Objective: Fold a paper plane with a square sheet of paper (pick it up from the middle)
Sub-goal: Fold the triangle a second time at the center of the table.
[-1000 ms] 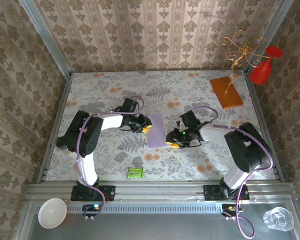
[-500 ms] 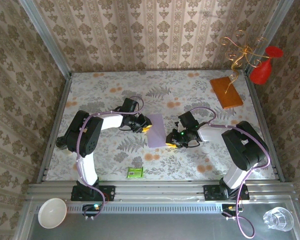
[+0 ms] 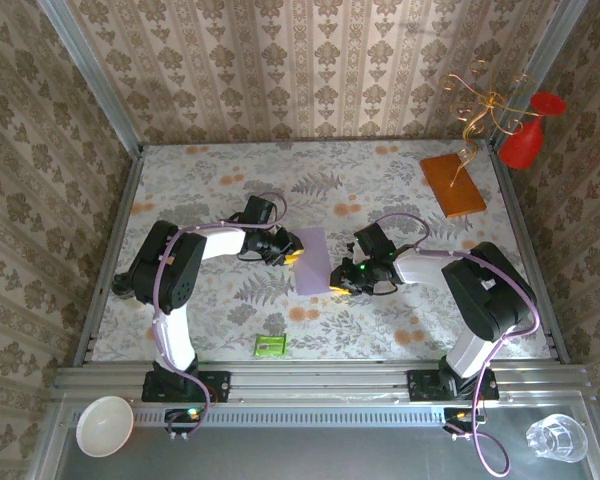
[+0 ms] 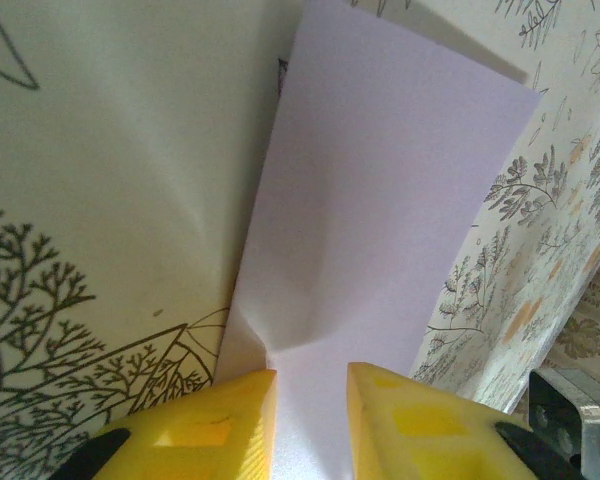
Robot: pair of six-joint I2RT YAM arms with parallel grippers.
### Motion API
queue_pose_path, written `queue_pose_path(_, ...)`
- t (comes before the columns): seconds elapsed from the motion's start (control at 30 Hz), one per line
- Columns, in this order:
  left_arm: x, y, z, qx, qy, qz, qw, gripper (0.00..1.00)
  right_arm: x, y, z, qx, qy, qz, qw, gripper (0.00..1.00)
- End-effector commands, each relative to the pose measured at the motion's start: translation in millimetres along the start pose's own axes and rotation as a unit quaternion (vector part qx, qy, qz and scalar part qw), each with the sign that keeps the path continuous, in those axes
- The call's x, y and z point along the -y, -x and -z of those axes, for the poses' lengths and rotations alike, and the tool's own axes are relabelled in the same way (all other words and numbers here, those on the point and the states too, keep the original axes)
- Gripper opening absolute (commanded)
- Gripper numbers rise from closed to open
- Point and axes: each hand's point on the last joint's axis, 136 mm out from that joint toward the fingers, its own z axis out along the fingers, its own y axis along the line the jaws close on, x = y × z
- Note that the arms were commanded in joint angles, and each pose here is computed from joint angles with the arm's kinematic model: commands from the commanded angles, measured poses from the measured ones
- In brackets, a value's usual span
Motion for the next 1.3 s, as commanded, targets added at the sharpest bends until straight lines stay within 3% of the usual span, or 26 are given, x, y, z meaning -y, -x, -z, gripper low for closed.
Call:
queue_pose_path(0.0,-44,-14,-16,-0.027,0.065,0.047,0.996,0.28,-9,5,-3,0.003,0.016,0.005,1.000,0.20)
queue_pose_path(0.3,-41,-14,-15,-0.029,0.060,0.046,0.997,0.27,-12,12,-7,0.010,0.020,0.002,1.000,0.20)
queue_pose_path(0.43,-22,-12,-8,-0.024,0.035,0.036,0.998,0.27,-11,13,-5,0.012,0.015,0.000,1.000,0.14)
queue_pose_path(0.67,25,8,15,0.001,-0.006,-0.041,0.999,0.24,-7,11,0,0.015,0.005,0.002,1.000,0.06)
queue_pose_path(0.93,13,25,7,-0.006,0.006,-0.041,0.999,0.16,-13,11,6,0.016,0.014,0.012,1.000,0.05)
queue_pose_path(1.27,-16,20,-12,-0.037,0.053,-0.023,0.998,0.13,-41,19,8,0.020,0.066,0.040,0.997,0.02)
